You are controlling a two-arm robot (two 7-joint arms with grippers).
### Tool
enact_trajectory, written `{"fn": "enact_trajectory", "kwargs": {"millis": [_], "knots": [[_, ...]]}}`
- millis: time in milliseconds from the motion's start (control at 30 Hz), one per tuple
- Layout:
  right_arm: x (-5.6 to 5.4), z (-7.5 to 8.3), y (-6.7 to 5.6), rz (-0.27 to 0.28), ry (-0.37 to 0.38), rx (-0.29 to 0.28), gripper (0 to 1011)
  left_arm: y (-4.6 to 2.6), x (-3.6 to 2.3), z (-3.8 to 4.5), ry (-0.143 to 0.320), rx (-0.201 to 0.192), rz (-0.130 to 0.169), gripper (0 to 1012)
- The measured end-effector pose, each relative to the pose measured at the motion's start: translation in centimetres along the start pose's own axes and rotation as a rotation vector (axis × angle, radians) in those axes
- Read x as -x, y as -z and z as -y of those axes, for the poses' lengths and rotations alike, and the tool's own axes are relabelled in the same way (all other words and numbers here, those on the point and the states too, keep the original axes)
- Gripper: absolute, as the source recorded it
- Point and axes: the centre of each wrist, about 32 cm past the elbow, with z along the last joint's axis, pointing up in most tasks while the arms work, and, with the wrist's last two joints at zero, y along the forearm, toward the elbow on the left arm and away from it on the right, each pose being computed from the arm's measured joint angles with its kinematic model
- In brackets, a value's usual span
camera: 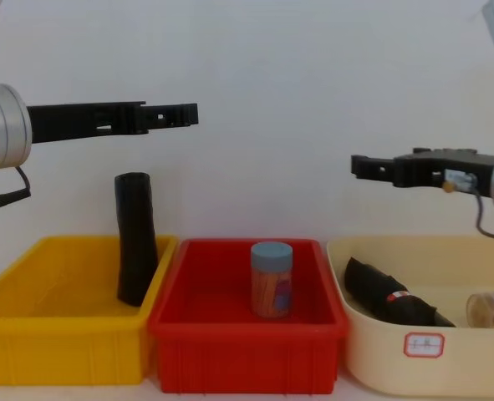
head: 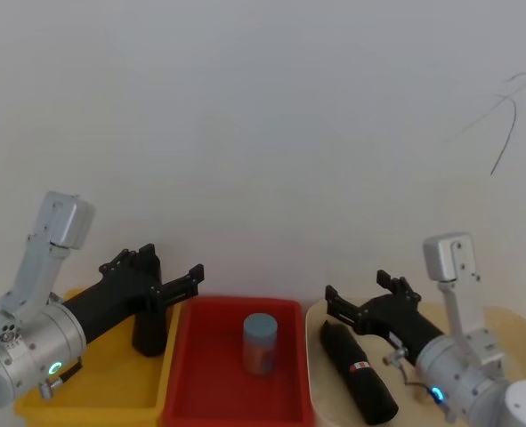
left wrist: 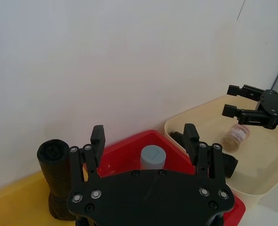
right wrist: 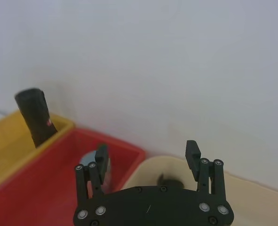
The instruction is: Pick up the garbage bag with the one hand and transfer it to the other hand.
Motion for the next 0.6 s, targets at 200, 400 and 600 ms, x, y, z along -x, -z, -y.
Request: {"fn": "enact_trajectory", "kwargs": {"millis": [200,400,600], "knots": [[1.2,-0.5,0.3,-0.019,-0.001,-0.045,1000,0.00,0.00,0.00,0.000,0.000,0.000,1002],[1.9,-0.8,0.6,-0.031,0.000,-0.073,1000,0.00,0.00,0.00,0.000,0.000,0.000,1002],[2.3,-0.9,0.7,-0.039,0.000,-0.090,1000,0.00,0.00,0.00,0.000,0.000,0.000,1002]]}}
